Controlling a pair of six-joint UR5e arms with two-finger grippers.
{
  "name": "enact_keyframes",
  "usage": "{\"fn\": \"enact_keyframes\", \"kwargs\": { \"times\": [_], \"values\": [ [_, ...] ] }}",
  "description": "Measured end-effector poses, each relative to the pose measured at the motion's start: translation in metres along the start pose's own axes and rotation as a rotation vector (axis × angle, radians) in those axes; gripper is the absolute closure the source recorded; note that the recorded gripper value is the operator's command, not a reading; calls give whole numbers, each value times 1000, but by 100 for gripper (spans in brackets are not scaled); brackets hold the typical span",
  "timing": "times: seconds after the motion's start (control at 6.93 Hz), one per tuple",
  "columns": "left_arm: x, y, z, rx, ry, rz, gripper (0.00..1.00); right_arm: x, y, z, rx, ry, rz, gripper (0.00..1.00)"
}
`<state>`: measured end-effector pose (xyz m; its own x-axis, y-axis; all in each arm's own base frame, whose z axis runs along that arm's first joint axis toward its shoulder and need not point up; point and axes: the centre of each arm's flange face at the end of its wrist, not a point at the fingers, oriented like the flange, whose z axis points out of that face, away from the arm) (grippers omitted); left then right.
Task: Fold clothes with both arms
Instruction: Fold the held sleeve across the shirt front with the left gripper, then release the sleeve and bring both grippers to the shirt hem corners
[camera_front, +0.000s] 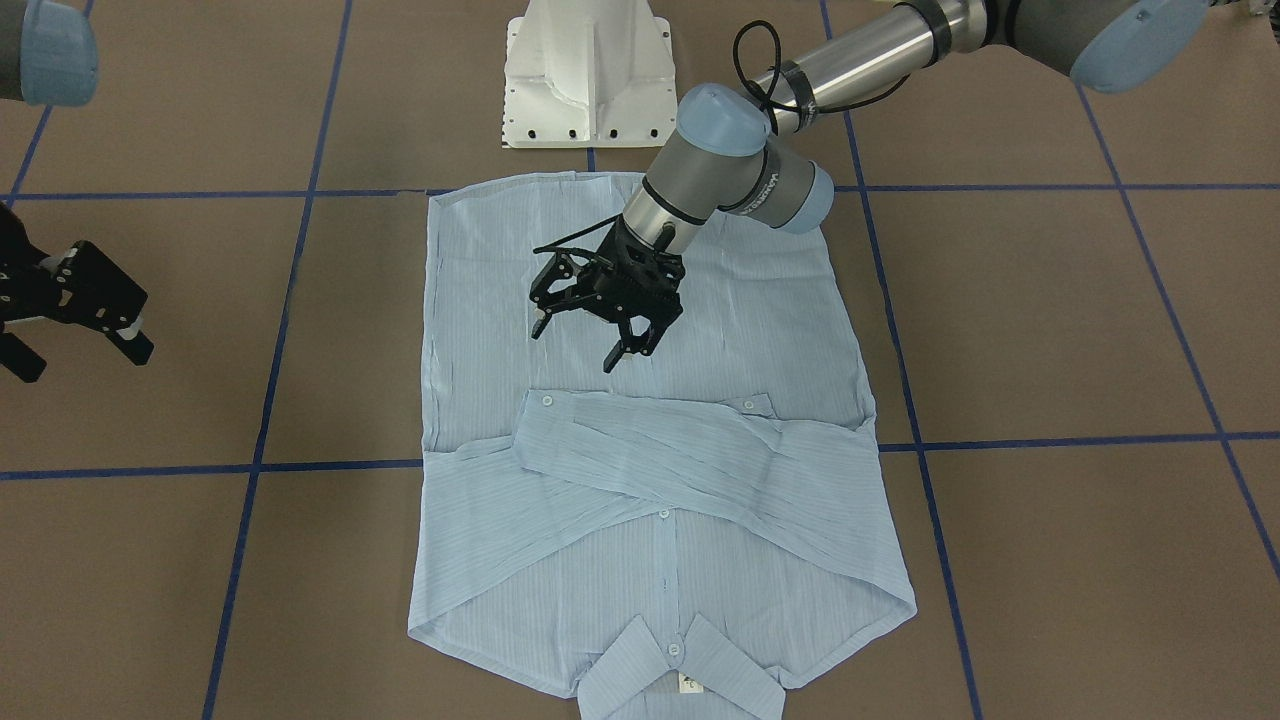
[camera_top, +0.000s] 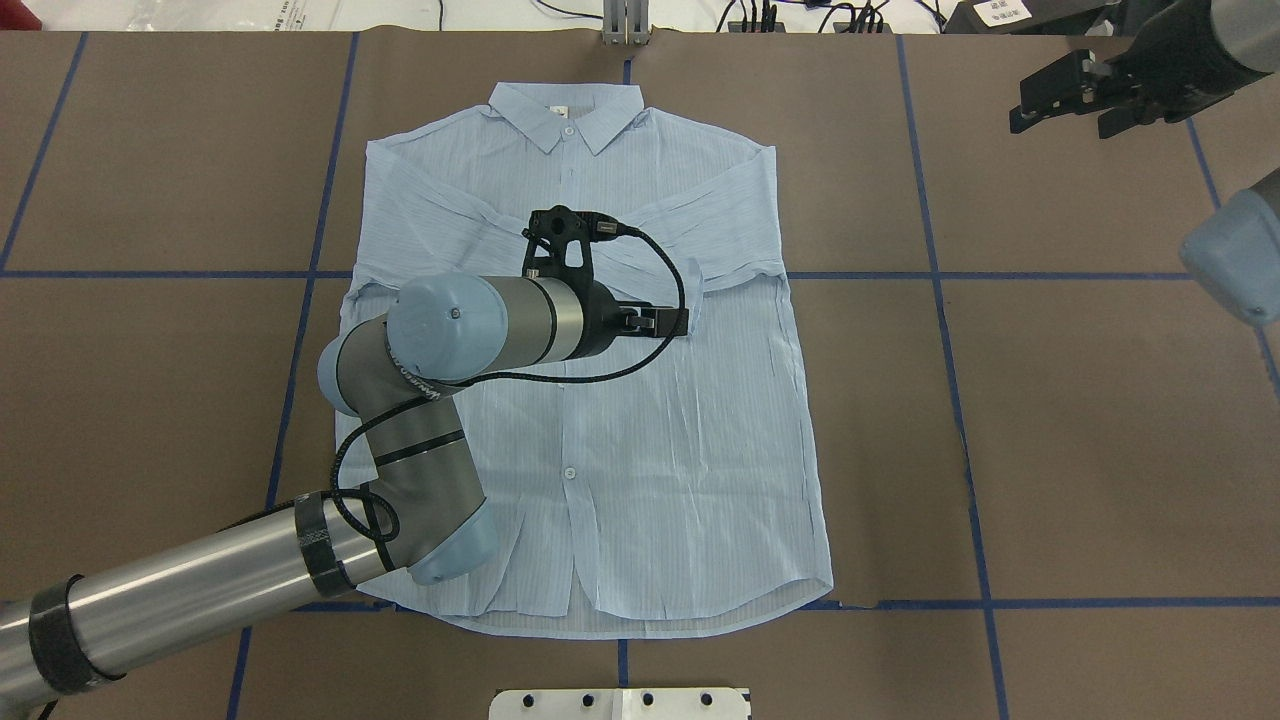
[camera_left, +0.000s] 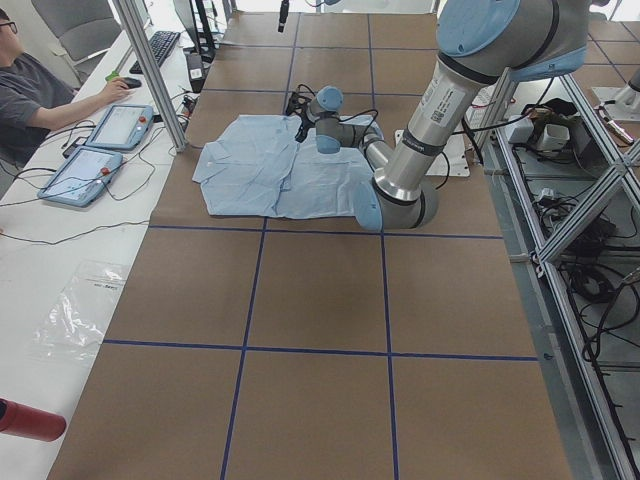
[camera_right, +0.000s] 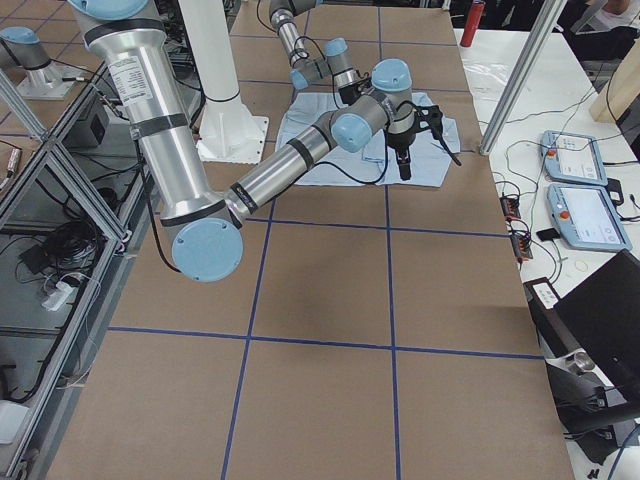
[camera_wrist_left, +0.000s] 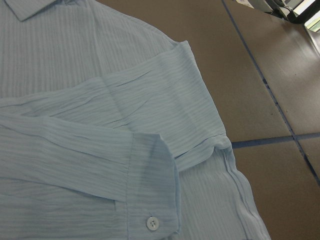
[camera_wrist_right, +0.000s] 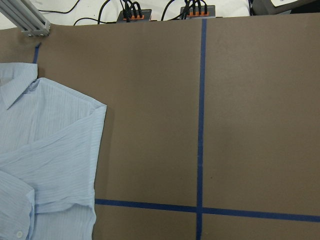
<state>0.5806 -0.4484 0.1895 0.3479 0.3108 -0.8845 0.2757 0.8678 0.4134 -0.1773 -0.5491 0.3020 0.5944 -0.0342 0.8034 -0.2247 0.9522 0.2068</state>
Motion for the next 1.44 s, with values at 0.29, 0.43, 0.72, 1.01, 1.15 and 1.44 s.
{"fn": "enact_keyframes", "kwargs": {
  "times": [0.29, 0.43, 0.72, 1.01, 1.15, 1.44],
  "values": [
    [-9, 13, -56, -93, -75, 100, 0, -57, 50, 29, 45, -15, 83, 0],
    [-28, 26, -85, -130, -74, 125, 0, -83, 95, 46, 52, -9, 117, 0],
    [-92, 66, -145, -165, -128, 56, 0, -113, 203, 70, 48, 18, 165, 0],
    [-126, 124, -159, -187, -217, -31, 0, -126, 291, 95, 55, 63, 186, 0],
    [-133, 160, -161, -201, -257, -79, 1, -129, 316, 99, 55, 71, 193, 0],
    [-140, 211, -163, -236, -305, -142, 41, -130, 333, 100, 56, 73, 192, 0]
  ]
}}
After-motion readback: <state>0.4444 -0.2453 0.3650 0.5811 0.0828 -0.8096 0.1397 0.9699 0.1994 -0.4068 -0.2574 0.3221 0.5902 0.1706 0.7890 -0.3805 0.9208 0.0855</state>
